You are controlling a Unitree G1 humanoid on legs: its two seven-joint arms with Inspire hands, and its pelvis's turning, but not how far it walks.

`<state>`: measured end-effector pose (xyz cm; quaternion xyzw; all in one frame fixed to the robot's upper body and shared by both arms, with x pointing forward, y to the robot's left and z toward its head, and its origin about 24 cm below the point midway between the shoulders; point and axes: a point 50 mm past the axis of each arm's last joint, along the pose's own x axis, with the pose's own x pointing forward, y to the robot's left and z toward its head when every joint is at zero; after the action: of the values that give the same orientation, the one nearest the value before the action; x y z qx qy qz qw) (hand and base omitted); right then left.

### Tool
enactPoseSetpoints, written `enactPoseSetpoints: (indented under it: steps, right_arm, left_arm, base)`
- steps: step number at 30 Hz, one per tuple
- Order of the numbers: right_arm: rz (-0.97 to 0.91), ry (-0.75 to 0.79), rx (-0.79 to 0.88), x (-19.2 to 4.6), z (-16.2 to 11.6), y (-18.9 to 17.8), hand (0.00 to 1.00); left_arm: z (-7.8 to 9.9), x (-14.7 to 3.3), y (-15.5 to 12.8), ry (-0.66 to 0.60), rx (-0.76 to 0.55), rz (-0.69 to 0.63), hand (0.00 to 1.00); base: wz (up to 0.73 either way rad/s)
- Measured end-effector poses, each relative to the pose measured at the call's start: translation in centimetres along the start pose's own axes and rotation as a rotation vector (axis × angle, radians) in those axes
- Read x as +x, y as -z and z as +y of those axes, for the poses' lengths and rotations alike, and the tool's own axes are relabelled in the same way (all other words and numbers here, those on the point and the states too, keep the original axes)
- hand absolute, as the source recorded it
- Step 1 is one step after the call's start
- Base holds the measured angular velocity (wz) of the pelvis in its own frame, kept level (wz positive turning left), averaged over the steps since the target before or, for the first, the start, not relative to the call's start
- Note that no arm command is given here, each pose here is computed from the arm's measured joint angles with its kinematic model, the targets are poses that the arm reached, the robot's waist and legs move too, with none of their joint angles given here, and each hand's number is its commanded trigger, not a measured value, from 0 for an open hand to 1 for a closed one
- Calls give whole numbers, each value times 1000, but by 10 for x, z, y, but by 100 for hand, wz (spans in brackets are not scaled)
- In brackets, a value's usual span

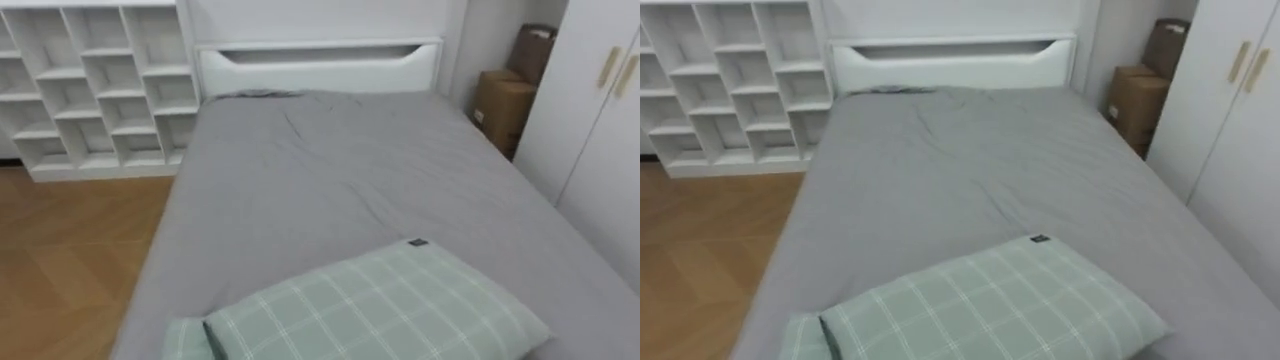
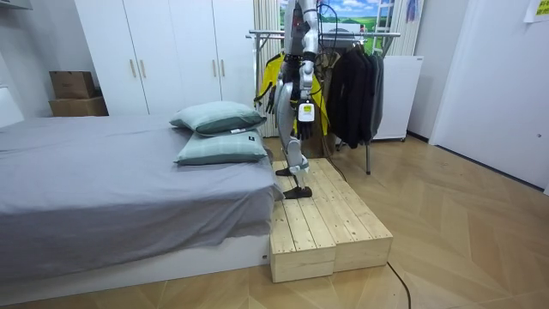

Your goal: Hang clothes

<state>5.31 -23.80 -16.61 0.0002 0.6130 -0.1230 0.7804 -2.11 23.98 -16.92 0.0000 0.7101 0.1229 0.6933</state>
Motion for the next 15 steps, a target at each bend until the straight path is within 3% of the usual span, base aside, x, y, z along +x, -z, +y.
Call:
enactPoseSetpoints:
  steps: [4,10,15]
  right_arm:
    - [-2,-8,-29,0,1,0,0]
    - [13,-29,-19,0,1,4,0]
    - [31,-35,6,0,0,9,0]
  left_arm:
    - [0,0,-6,-5,35,-25,0]
    - [-1,-1,-17,-29,187,-58,0]
    - [-3,-1,-16,-32,250,-51,0]
  base:
    - [34]
    - [40]
    - [11]
